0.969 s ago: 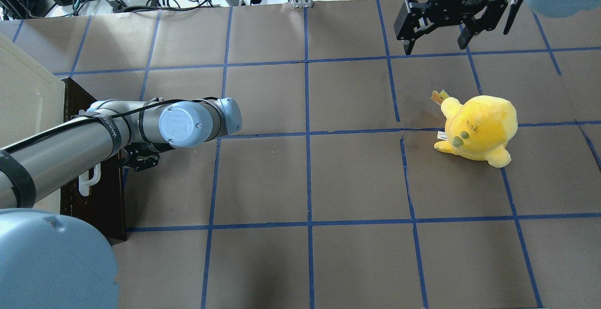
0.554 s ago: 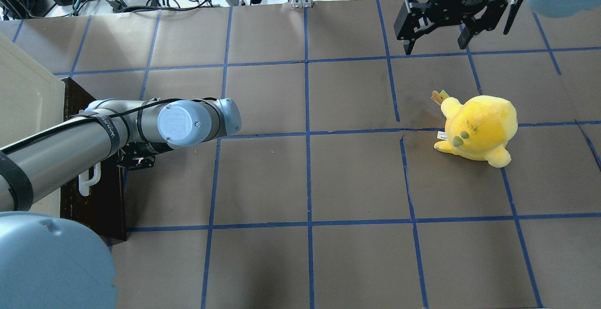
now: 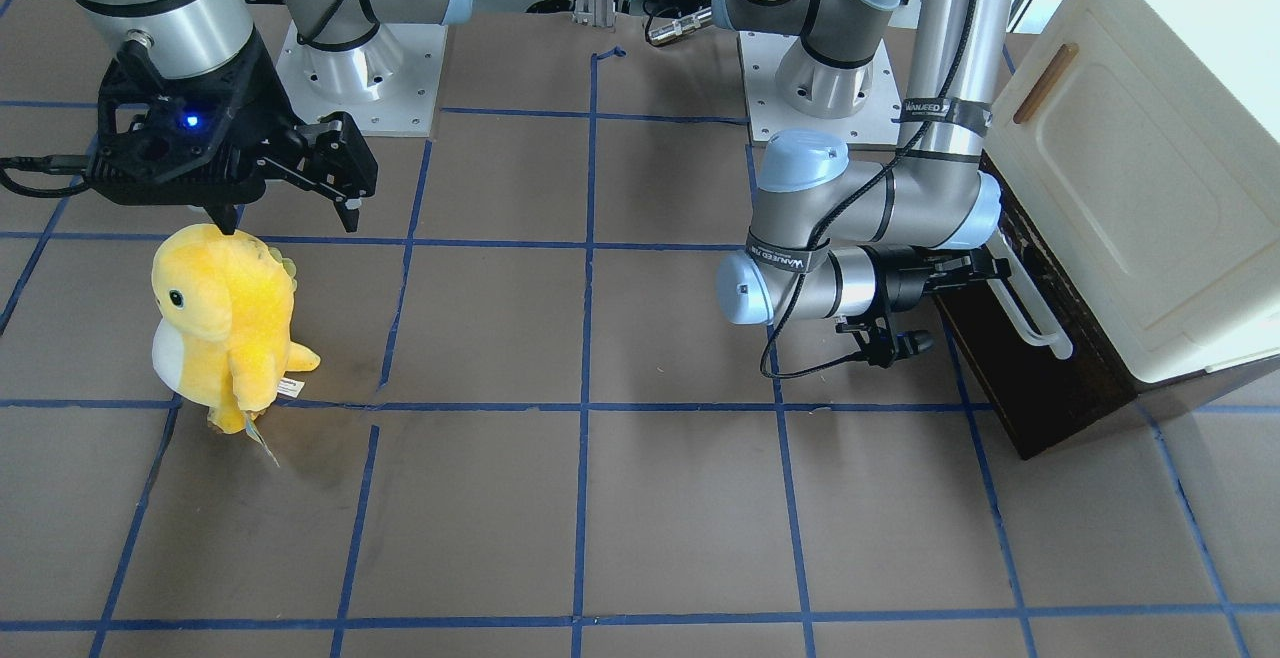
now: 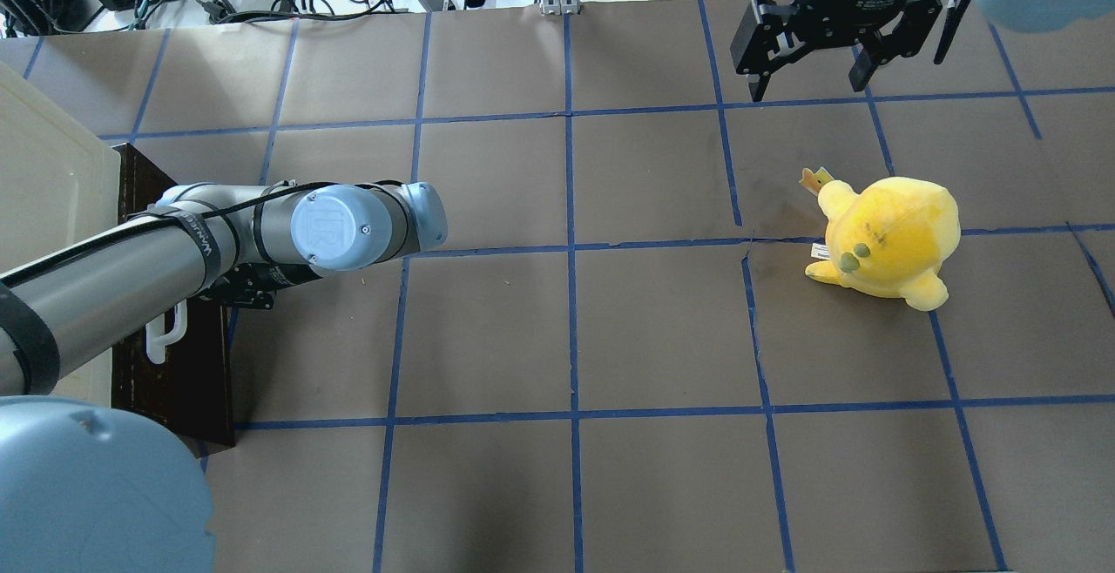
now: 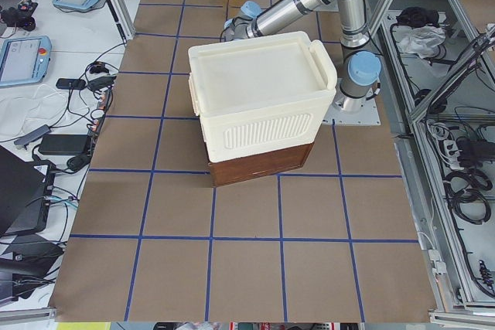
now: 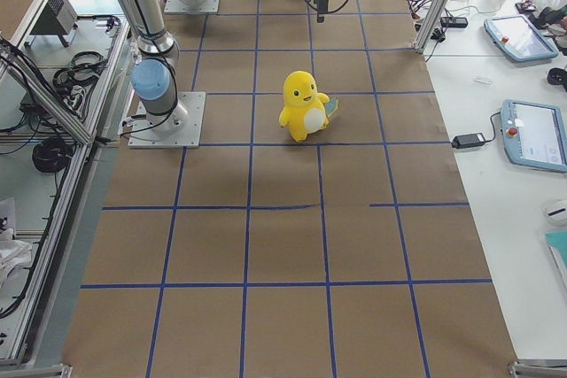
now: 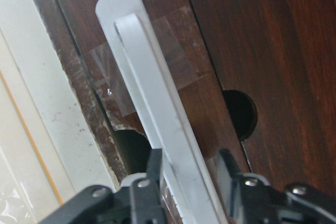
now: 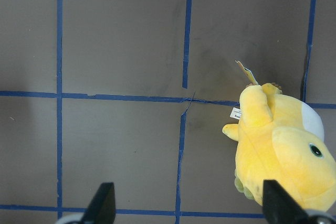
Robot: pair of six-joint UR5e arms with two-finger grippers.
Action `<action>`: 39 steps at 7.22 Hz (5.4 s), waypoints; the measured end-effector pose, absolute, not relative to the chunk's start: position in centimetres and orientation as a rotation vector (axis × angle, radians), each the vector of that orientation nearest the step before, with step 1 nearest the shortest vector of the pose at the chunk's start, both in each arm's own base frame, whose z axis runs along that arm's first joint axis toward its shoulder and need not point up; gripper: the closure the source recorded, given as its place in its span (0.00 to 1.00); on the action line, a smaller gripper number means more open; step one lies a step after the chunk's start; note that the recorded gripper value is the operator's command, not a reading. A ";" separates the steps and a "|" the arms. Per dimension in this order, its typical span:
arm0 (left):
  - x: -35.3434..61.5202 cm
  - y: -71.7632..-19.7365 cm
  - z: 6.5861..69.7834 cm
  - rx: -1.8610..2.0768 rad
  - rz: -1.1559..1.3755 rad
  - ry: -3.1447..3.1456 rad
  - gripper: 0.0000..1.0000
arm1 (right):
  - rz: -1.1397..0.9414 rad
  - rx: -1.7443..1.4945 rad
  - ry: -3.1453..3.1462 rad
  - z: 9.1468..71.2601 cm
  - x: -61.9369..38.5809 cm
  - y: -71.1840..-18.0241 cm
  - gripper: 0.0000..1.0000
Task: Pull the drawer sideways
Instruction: 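Close the left gripper on the white bar handle, then pull the handle with the left gripper, sliding the drawer out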
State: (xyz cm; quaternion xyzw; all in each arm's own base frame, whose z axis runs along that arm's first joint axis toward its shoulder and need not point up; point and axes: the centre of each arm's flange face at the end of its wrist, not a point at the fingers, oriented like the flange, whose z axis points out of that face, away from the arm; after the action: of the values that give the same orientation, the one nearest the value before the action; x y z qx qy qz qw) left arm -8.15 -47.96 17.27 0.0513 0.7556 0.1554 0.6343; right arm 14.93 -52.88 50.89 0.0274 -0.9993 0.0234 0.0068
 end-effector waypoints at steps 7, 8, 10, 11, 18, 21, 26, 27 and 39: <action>-8.5 -48.1 17.8 0.113 0.336 1.728 0.81 | 0.073 0.086 -3.126 50.9 14.9 -52.9 0.00; -8.5 -48.2 17.8 0.113 0.335 1.728 0.81 | 0.073 0.087 -3.126 50.9 14.9 -52.9 0.00; -8.7 -48.3 17.9 0.114 0.331 1.728 0.80 | 0.073 0.087 -3.126 50.9 14.9 -52.9 0.00; -8.7 -48.3 17.9 0.114 0.330 1.728 0.80 | 0.073 0.087 -3.126 50.9 14.9 -52.9 0.00; -10.0 -48.3 17.9 0.131 0.310 1.729 0.80 | 0.073 0.086 -3.126 50.9 14.9 -52.9 0.00; -10.6 -48.3 17.8 0.140 0.303 1.729 0.80 | 0.073 0.086 -3.126 50.9 14.9 -52.9 0.00; -11.9 -48.1 17.7 0.165 0.281 1.723 0.80 | 0.073 0.086 -3.126 50.9 14.9 -52.9 0.00; -12.3 -48.1 17.7 0.173 0.274 1.721 0.80 | 0.073 0.086 -3.126 50.9 14.9 -52.9 0.00; -16.7 -48.3 18.7 0.214 0.187 1.729 0.80 | 0.073 0.086 -3.126 50.9 14.9 -52.9 0.00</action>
State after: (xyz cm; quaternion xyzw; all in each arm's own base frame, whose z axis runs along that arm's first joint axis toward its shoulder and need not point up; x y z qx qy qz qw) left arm -16.69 -48.35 18.72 0.0936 0.7582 0.0820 0.6401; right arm 14.94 -52.88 50.89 0.0275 -0.9993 0.0234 0.0067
